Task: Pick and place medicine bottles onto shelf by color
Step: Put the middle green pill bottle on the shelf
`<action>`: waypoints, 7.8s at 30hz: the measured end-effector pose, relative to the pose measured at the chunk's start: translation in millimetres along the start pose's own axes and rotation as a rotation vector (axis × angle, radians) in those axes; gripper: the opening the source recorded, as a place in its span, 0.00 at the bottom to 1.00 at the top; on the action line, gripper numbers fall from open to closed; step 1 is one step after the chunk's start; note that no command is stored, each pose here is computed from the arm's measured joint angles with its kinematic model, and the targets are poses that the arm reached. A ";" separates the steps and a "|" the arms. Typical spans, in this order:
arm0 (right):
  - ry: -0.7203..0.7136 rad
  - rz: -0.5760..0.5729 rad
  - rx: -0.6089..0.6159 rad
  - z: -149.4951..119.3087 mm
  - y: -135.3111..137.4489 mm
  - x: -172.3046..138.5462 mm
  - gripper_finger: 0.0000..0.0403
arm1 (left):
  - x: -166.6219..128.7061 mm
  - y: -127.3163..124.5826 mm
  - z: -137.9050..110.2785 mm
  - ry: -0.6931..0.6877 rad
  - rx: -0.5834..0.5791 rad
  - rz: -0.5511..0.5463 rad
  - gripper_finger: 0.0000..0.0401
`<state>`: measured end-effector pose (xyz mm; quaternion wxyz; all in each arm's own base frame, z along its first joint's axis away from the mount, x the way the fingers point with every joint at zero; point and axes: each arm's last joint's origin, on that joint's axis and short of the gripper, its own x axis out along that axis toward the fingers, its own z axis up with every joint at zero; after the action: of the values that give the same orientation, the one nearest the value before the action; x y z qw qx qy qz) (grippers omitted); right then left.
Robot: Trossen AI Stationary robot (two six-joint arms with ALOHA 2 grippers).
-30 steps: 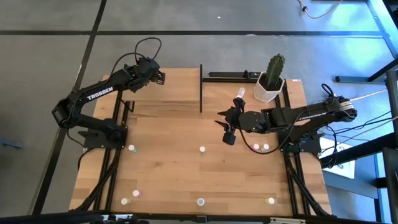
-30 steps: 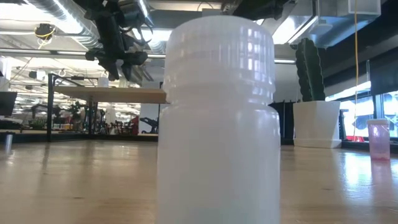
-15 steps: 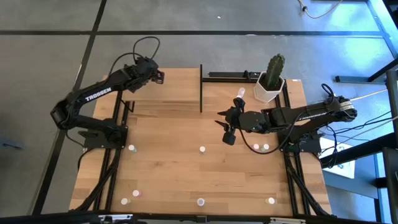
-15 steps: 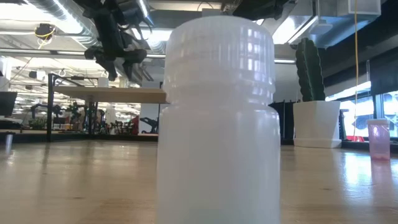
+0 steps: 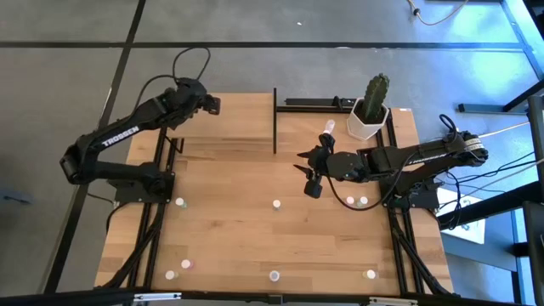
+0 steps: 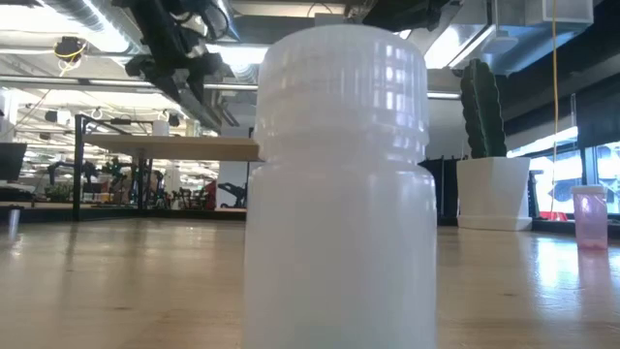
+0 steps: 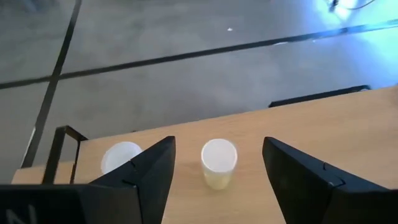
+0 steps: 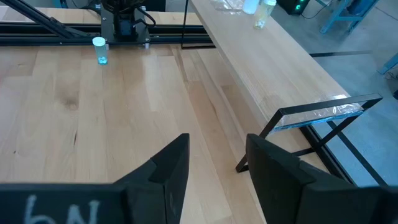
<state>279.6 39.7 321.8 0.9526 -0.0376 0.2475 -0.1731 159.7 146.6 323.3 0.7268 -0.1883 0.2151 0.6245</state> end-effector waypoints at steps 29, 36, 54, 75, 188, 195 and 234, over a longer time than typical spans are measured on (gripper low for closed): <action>0.000 0.000 0.000 0.0 0.0 0.0 0.40 | -133.3 -8.2 -40.4 -0.115 0.626 -0.930 0.59; -0.002 0.000 0.001 0.2 0.0 0.0 0.40 | -147.1 -7.9 -59.1 0.010 0.707 -1.057 0.59; -0.023 0.005 0.057 2.4 0.3 0.0 0.40 | -167.7 -3.7 -78.1 0.157 0.612 -1.100 0.59; 0.102 0.436 -0.072 -13.7 31.8 26.6 0.47 | -172.4 -2.2 -81.7 0.148 0.616 -1.096 0.59; 0.100 0.143 0.043 112.9 -92.3 123.9 0.30 | -171.9 -11.9 -71.3 -0.075 0.465 -0.918 0.59; 0.086 0.141 0.025 113.9 -94.5 124.3 0.30 | -171.7 -22.1 -75.3 -0.095 0.525 -0.906 0.59; 0.207 0.028 -0.076 65.6 -170.1 191.6 0.30 | -140.8 -52.2 -63.8 -0.199 0.542 -0.652 0.59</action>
<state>415.1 -187.4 318.1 0.9221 -0.0521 0.3515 -0.1531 188.4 -12.2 347.3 0.9264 0.0123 0.2297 0.2982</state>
